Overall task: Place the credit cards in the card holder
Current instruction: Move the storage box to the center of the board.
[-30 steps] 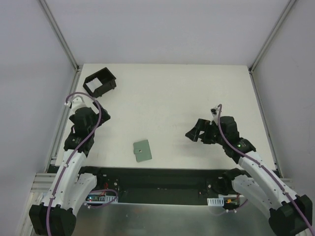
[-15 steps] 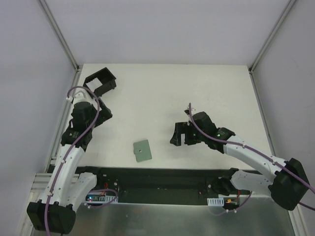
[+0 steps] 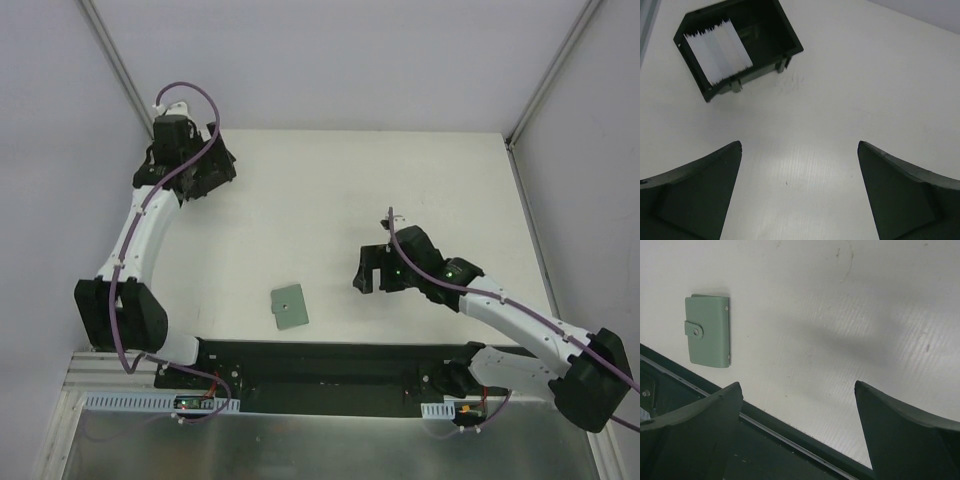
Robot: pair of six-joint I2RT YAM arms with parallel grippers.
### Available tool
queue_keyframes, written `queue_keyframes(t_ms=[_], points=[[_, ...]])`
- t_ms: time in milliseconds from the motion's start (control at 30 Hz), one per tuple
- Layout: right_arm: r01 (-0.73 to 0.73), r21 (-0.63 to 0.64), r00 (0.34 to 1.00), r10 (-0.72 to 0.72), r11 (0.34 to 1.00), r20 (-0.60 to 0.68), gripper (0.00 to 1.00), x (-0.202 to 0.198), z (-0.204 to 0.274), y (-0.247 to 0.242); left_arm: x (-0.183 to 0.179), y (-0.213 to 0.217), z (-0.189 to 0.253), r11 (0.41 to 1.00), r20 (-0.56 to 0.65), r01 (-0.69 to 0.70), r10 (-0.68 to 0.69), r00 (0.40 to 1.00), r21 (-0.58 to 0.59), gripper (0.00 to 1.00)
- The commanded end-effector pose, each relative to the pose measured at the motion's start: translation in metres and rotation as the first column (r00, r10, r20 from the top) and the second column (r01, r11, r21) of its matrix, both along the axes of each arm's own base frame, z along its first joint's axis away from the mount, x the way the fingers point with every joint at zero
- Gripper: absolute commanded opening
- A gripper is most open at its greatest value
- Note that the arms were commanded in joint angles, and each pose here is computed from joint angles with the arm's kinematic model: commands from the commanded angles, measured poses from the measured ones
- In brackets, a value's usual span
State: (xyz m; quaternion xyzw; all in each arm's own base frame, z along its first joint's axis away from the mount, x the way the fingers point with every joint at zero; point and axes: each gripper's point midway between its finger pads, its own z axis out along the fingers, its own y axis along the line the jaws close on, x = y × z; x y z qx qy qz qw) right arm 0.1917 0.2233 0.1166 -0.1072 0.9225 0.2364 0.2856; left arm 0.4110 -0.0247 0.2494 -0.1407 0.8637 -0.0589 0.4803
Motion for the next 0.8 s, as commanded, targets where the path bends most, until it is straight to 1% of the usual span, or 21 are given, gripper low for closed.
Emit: queue_keyframes(t_ms=[0,100,200,233,300,433,567,767], points=[[0.049,-0.054,0.994,-0.044,0.997,0.096,0.96,0.008,0.019,-0.020,0.045,0.016,0.025,0.996,0.072,0.085,-0.082,0.994,-0.040,0.99],[0.077,-0.075,0.991,-0.068,0.994,0.116,0.96,0.006,0.021,-0.032,0.077,0.025,0.013,0.991,0.058,0.131,-0.129,0.990,-0.023,0.99],[0.098,-0.084,0.986,-0.086,0.992,0.140,0.96,0.004,0.021,-0.042,0.105,0.032,-0.002,0.983,0.037,0.178,-0.180,0.983,0.047,0.99],[0.108,-0.082,0.984,-0.095,0.991,0.152,0.96,0.003,0.022,-0.046,0.112,0.033,-0.010,0.980,0.024,0.191,-0.192,0.981,0.052,0.99],[0.127,-0.083,0.979,-0.112,0.988,0.170,0.96,0.002,0.022,-0.052,0.121,0.035,-0.023,0.978,0.008,0.206,-0.207,0.978,0.032,0.99],[0.155,-0.092,0.972,-0.135,0.984,0.194,0.96,0.000,0.021,-0.063,0.138,0.033,-0.048,0.965,-0.010,0.258,-0.259,0.966,-0.044,0.99],[0.172,-0.113,0.969,-0.148,0.978,0.199,0.96,-0.002,0.018,-0.072,0.155,0.022,-0.062,0.941,0.002,0.326,-0.327,0.945,-0.095,0.99],[0.184,-0.140,0.969,-0.156,0.973,0.190,0.96,-0.005,0.010,-0.078,0.172,0.016,-0.083,0.926,0.003,0.356,-0.359,0.933,-0.127,0.99]])
